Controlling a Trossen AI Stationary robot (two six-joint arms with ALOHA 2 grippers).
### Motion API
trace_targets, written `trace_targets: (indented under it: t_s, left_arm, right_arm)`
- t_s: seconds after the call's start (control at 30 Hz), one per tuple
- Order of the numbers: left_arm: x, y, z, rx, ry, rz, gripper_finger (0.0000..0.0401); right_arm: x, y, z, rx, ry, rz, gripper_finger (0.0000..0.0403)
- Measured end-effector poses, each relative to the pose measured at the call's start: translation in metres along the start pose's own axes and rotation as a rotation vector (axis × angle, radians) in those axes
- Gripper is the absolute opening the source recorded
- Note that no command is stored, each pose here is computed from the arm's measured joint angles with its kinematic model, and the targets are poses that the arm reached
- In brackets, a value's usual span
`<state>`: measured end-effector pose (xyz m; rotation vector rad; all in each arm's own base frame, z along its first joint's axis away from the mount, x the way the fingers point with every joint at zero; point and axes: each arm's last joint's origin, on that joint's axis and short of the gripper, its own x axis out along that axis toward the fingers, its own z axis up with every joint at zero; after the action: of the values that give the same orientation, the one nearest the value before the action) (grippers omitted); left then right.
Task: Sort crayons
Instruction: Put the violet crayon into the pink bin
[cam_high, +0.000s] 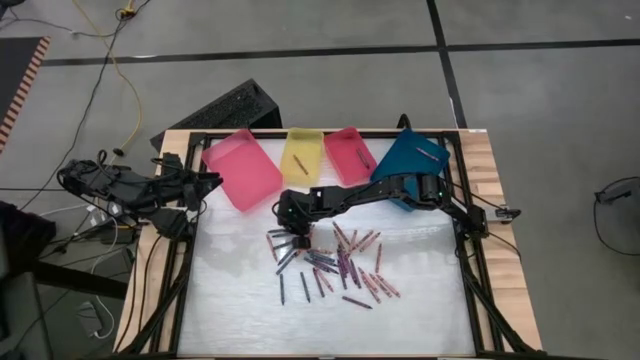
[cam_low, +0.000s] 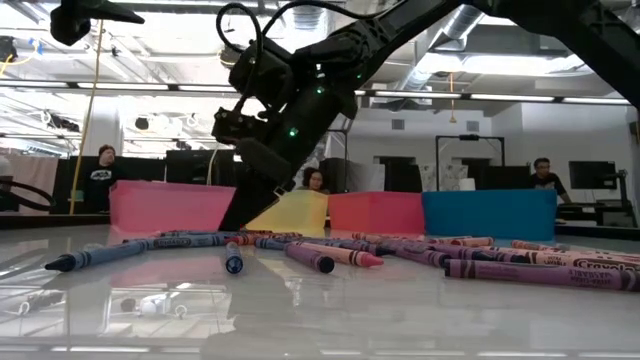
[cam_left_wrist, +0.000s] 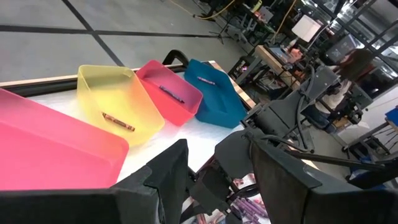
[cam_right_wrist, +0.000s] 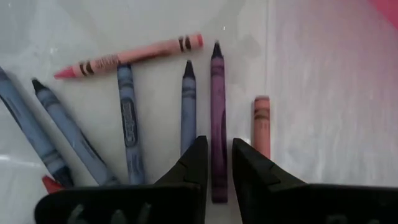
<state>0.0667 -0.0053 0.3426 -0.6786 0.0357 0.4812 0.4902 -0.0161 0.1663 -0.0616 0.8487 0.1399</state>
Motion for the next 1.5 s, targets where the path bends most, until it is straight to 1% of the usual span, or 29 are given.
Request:
trace_targets:
  t_s: [0.13,0.33,0.43,0.57,0.63,0.87,1.0,1.27,1.5]
  left_arm:
    - [0.000,0.000,0.000,0.001,0.000,0.001,0.0165]
    - [0.000,0.001,-0.001,0.006,0.004,0.004,0.0165]
    - [0.000,0.001,-0.001,0.006,0.004,0.005,0.0165]
    - [0.000,0.001,-0.001,0.007,0.004,0.004,0.0165]
    - [0.000,0.001,-0.001,0.007,0.004,0.004,0.0165]
    - [0.000,0.001,-0.001,0.007,0.004,0.004,0.0165]
    - [0.000,0.001,-0.001,0.007,0.004,0.005,0.0165]
    - [0.000,0.001,-0.001,0.007,0.004,0.005,0.0165]
    - [0.000,0.001,-0.001,0.007,0.005,0.004,0.0165]
  right_arm:
    - [0.000,-0.001,-0.002,0.002,0.032,-0.039,0.0065]
    - [-0.001,-0.001,-0.004,0.004,0.048,-0.062,0.0060]
    - [-0.001,-0.001,-0.005,0.006,0.067,-0.064,0.0046]
    - [-0.001,-0.001,-0.006,0.006,0.077,-0.065,0.0013]
    - [-0.001,-0.001,-0.006,0.006,0.077,-0.064,0.0006]
    - [-0.002,-0.001,-0.004,0.007,0.076,-0.065,0.0007]
    - [-0.008,-0.002,0.004,0.007,0.074,-0.065,0.0005]
    - [-0.030,-0.012,0.041,0.009,-0.043,-0.093,0.0004]
    - [-0.057,-0.032,0.072,0.023,-0.178,-0.139,0.0004]
